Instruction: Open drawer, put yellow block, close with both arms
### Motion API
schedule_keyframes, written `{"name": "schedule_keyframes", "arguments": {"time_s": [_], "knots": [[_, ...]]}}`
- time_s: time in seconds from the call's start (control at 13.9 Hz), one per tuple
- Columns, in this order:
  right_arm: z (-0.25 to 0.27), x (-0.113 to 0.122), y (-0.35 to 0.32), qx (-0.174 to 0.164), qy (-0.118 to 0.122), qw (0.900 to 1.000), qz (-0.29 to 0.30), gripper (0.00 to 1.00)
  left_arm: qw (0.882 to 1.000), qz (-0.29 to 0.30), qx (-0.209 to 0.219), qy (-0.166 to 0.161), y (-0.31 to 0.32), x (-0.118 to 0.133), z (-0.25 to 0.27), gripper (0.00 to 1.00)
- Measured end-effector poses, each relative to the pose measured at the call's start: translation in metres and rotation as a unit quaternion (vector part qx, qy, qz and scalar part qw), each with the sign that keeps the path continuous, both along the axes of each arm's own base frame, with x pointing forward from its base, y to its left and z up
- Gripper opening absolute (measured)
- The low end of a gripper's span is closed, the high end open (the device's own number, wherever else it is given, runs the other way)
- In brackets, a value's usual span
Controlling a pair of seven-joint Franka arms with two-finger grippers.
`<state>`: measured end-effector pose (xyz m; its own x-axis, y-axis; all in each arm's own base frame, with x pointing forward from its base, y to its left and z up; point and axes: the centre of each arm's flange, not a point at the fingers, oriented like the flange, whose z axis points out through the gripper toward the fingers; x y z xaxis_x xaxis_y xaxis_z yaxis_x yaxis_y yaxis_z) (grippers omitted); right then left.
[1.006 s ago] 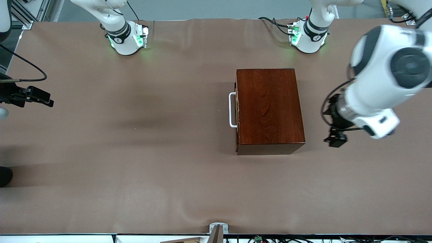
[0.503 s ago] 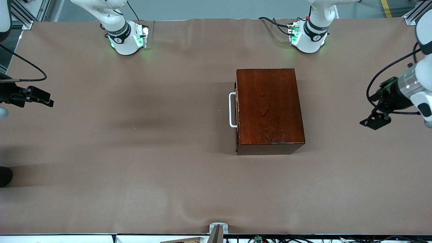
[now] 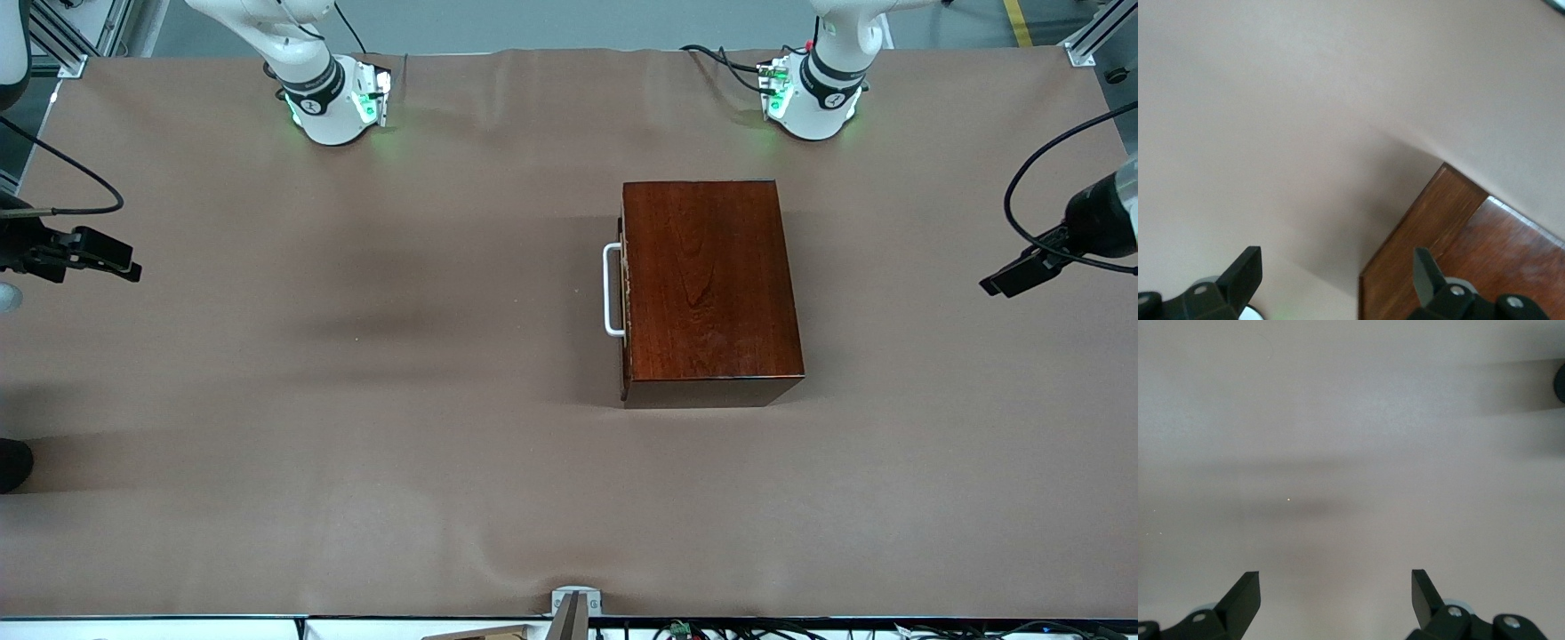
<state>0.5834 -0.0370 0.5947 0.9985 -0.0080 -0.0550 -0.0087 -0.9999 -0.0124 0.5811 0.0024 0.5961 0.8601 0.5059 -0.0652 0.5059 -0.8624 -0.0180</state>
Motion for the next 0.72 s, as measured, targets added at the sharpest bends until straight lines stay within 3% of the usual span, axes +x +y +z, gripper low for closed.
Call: {"name": "schedule_keyframes", "arguments": {"time_s": [0.22, 0.5, 0.72], "knots": [[0.000, 0.000, 0.000, 0.000, 0.000, 1.000, 0.000, 1.00, 0.997, -0.080, 0.000, 0.002, 0.002, -0.007, 0.007, 1.00], [0.000, 0.000, 0.000, 0.000, 0.000, 1.000, 0.000, 1.00, 0.983, -0.183, -0.005, 0.000, -0.002, -0.021, 0.025, 1.00], [0.000, 0.000, 0.000, 0.000, 0.000, 1.000, 0.000, 1.00, 0.974, -0.226, 0.015, -0.007, -0.006, -0.026, 0.038, 1.00]]}}
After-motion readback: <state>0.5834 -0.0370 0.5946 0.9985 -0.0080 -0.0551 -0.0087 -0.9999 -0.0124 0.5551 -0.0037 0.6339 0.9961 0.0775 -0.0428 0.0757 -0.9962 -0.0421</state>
